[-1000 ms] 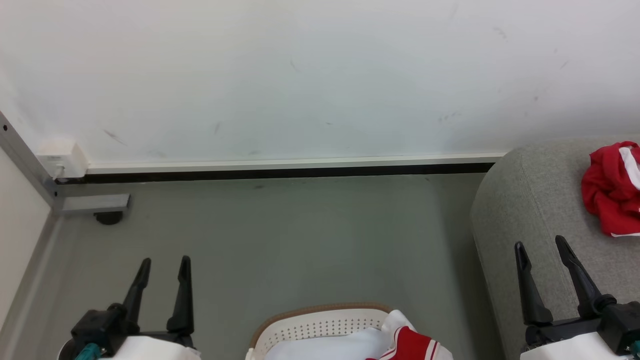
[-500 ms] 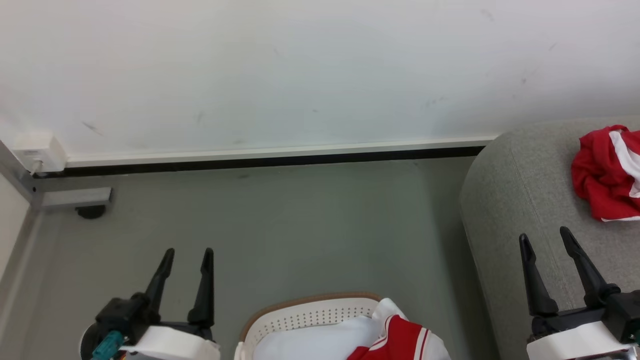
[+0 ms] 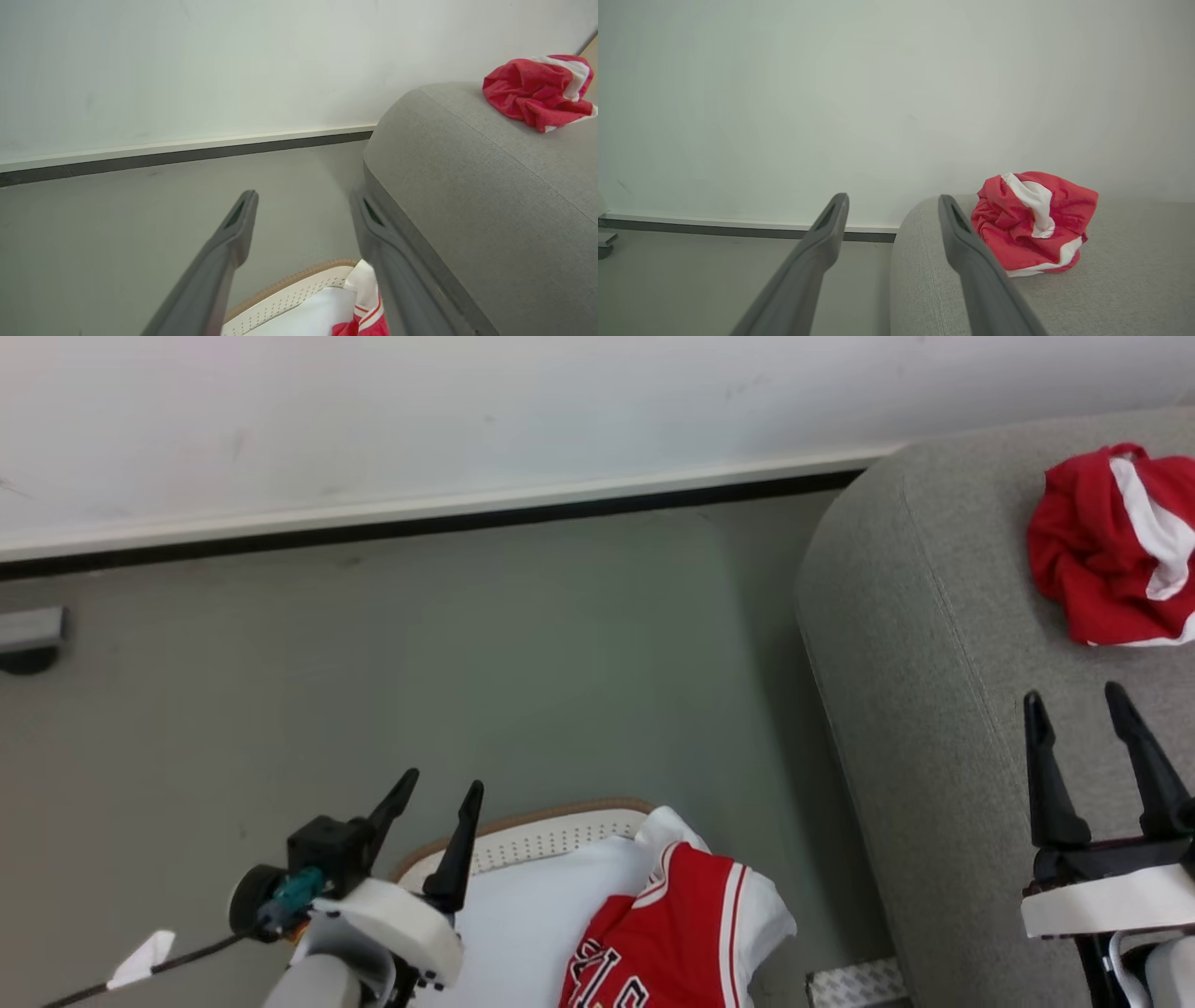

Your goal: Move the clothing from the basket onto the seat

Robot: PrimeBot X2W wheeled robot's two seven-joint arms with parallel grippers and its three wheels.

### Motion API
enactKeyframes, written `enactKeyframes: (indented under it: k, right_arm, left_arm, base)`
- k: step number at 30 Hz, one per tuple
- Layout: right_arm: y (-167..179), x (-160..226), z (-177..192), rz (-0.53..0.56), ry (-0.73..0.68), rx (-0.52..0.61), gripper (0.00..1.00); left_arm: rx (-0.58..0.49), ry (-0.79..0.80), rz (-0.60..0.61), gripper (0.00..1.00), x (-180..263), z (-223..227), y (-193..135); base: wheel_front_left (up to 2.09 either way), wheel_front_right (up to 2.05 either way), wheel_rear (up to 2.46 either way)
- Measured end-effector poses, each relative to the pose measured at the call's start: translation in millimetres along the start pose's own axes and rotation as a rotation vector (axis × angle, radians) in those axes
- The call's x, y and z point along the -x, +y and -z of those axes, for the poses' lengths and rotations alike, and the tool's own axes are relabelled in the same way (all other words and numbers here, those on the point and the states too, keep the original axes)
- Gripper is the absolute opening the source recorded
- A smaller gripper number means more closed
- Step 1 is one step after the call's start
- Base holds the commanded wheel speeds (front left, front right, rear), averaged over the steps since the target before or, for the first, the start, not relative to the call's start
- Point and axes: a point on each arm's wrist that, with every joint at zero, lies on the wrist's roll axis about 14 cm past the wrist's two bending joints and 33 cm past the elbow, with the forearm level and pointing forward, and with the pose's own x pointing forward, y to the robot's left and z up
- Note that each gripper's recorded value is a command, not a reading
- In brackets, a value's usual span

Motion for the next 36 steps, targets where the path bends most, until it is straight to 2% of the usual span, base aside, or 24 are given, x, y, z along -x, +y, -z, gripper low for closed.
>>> enactKeyframes:
  k: [9, 18, 27, 36]
  right_arm:
    - [-25.4, -21.6, 21.5, 0.079, 0.047, 0.041, 1.00]
    - [-34.8, -42.6, 48.1, 0.114, 0.092, 0.079, 1.00]
    - [-30.9, -73.4, 55.7, 0.106, 0.064, 0.114, 1.00]
    - [-26.8, -92.5, 56.8, 0.083, 0.043, 0.157, 1.00]
  left_arm:
    - [-0.019, 0.284, 0.174, 1.00, -36.6, 93.7, -19.2]
    - [0.041, 0.600, 0.304, 1.00, -33.6, 196.2, -41.4]
    - [0.126, 0.816, 0.426, 1.00, -24.4, 260.2, -68.2]
    - [0.176, 1.013, 0.548, 1.00, -2.8, 304.5, -91.2]
  base:
    - [0.00, 0.00, 0.00]
    - [0.00, 0.00, 0.00]
    - [0.00, 0.00, 0.00]
    - [0.00, 0.00, 0.00]
